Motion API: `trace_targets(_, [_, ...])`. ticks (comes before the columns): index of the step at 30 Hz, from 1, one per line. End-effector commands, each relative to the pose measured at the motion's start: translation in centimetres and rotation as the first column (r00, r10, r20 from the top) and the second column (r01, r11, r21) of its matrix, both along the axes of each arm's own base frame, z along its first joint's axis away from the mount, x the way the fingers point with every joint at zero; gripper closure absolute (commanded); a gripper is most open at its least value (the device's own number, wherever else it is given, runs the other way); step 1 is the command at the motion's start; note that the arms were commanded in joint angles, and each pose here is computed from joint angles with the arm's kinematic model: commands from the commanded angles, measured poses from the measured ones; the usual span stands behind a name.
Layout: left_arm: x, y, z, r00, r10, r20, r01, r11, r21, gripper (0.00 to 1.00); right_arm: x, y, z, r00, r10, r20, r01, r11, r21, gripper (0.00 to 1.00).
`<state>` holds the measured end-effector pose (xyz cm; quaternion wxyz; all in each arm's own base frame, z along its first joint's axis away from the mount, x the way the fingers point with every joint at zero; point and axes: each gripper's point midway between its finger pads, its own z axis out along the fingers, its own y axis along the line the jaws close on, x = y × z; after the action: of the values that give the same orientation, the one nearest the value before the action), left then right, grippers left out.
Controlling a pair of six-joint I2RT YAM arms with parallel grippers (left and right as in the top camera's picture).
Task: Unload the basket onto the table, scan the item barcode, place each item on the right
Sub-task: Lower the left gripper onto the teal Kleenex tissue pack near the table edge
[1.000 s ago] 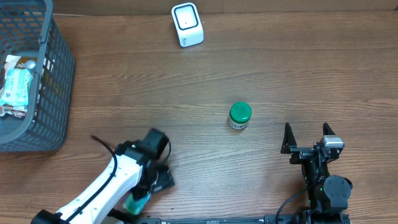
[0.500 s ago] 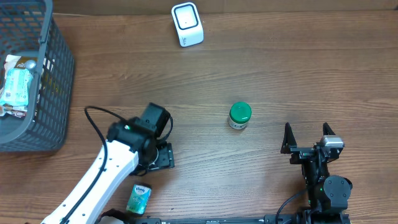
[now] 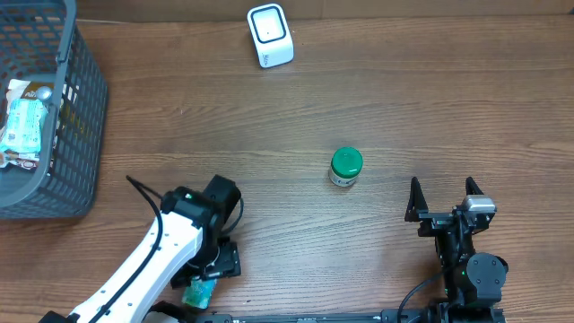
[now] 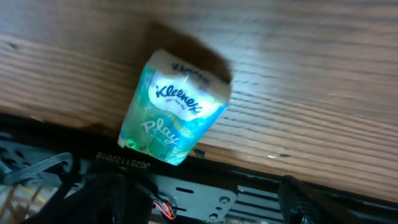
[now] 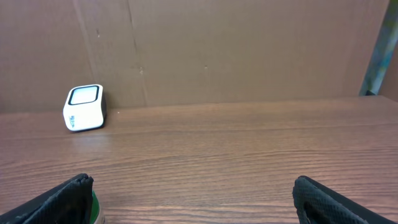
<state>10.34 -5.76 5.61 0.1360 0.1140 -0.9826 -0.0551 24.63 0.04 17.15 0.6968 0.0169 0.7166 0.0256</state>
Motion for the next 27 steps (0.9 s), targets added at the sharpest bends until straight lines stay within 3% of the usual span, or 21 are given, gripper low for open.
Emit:
trace_targets(1, [-0.7, -0.1, -1.2, 0.998, 0.068, -0.012, -0.068, 0.998, -0.001, 0.13, 0.0, -0.2, -0.2, 1.000, -0.013, 0.003, 0.013, 1.000, 0.003, 0.00])
trace_targets(3, [-0.7, -0.1, -1.8, 0.998, 0.070, -0.006, -0.070, 0.998, -0.003, 0.07, 0.0, -0.2, -0.2, 1.000, -0.013, 0.003, 0.013, 1.000, 0.003, 0.00])
trace_targets(9, [-1.1, 0.1, -3.5, 0.995, 0.096, 0.007, -0.096, 0.995, -0.002, 0.04, 0.0, -0.2, -0.2, 1.000, -0.013, 0.003, 0.013, 1.000, 0.003, 0.00])
trace_targets(13, [-1.0, -0.6, -4.4, 0.994, 0.105, 0.016, -0.104, 0.993, -0.047, 0.10, 0.0, -0.3, -0.2, 1.000, -0.013, 0.003, 0.013, 1.000, 0.003, 0.00])
trace_targets(27, [3.2, -3.0, -5.0, 0.978, 0.111, 0.175, -0.081, 0.982, -0.169, 0.19, 0.0, -0.3, -0.2, 1.000, -0.013, 0.003, 0.013, 1.000, 0.003, 0.00])
